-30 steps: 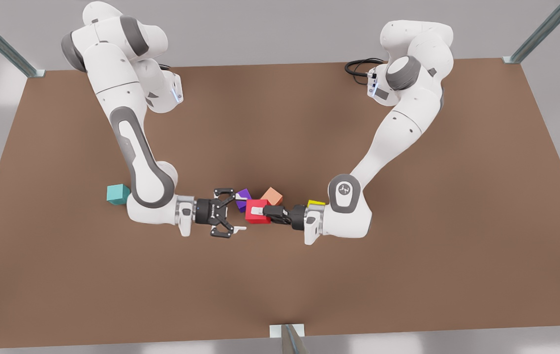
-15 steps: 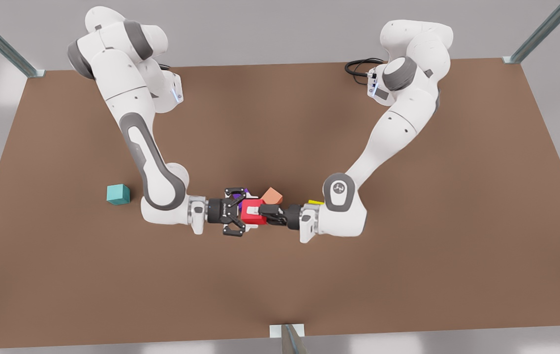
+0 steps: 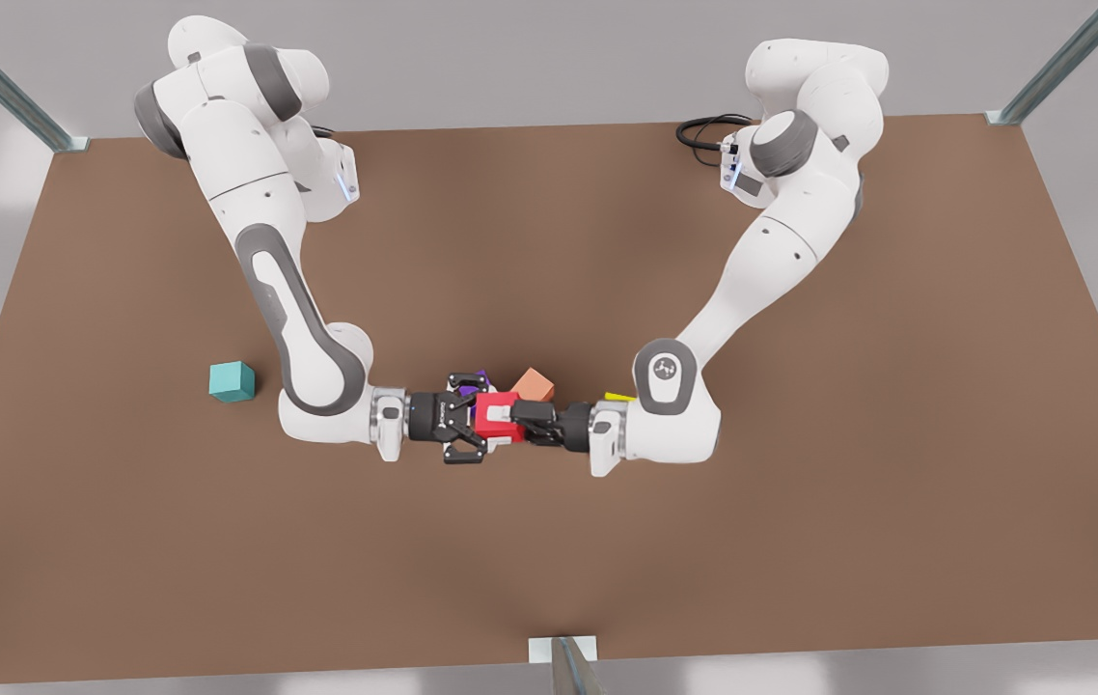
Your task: Pick up red wooden cube and pass to hand red wooden cube and place in blue wooden cube
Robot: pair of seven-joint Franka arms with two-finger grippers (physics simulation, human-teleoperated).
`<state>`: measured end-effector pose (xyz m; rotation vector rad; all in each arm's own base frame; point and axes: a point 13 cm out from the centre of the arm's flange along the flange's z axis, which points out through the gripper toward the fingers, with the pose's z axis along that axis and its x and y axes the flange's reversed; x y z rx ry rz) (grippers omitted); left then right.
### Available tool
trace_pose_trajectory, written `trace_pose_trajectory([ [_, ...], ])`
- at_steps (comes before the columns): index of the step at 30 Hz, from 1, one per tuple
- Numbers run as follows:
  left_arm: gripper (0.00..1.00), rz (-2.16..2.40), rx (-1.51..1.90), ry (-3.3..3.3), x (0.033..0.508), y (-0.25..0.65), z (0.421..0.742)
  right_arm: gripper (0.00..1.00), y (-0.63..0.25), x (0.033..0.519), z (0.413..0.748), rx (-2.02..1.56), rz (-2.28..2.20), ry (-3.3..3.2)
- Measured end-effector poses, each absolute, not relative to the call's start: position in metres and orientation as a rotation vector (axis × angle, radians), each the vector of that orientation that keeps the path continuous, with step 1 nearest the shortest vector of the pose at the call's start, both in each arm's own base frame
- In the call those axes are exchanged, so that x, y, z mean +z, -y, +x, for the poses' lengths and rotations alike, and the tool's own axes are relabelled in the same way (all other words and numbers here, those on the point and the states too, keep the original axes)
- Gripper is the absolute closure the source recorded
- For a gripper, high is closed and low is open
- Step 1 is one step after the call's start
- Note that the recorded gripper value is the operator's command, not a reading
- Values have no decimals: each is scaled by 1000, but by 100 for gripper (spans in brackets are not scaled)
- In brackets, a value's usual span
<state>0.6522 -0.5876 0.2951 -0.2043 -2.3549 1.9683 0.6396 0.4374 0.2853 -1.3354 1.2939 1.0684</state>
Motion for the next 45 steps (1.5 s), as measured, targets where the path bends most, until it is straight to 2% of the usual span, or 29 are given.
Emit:
trace_pose_trajectory([
  [5, 0, -139, 1992, 2376, 306, 499, 701, 34, -430, 288, 644, 1054, -1339, -1289],
  [8, 0, -181, 1937, 2432, 320, 409, 726, 34, -381, 291, 670, 962, -1421, -1292],
  [9, 0, -343, 1803, 2553, 341, 376, 726, 34, -365, 291, 677, 915, -1501, -1287],
  [12, 0, -706, 1057, 2890, 381, 265, 702, 34, -310, 292, 684, 764, -1827, -1309],
  [14, 0, -699, 633, 2954, 388, 192, 687, 34, -256, 292, 675, 642, -2073, -1407],
  [15, 0, -651, 403, 2953, 389, 162, 669, 34, -231, 286, 667, 579, -2196, -1485],
  [16, 0, -559, 106, 2912, 375, 140, 630, 34, -205, 278, 659, 514, -2302, -1578],
  [17, 0, -449, -32, 2894, 376, 114, 601, 34, -181, 272, 652, 441, -2388, -1678],
  [19, 0, -281, -57, 2898, 384, 71, 581, 34, -133, 266, 637, 296, -2480, -1891],
  [21, 0, -205, -32, 2899, 387, 57, 576, 34, -83, 260, 624, 163, -2476, -2124],
  [24, 0, -166, -13, 2889, 394, 58, 571, 34, -5, 233, 578, 47, -2332, -2453],
  [28, 0, -130, -1, 2878, 397, 58, 567, 34, 43, 201, 524, -62, -2060, -2696],
  [35, 0, -62, 25, 2858, 395, 49, 564, 34, 76, 159, 500, -198, -1676, -2868],
  [45, 0, -27, 30, 2810, 390, 48, 555, 34, 98, 129, 469, -234, -1335, -3014],
])
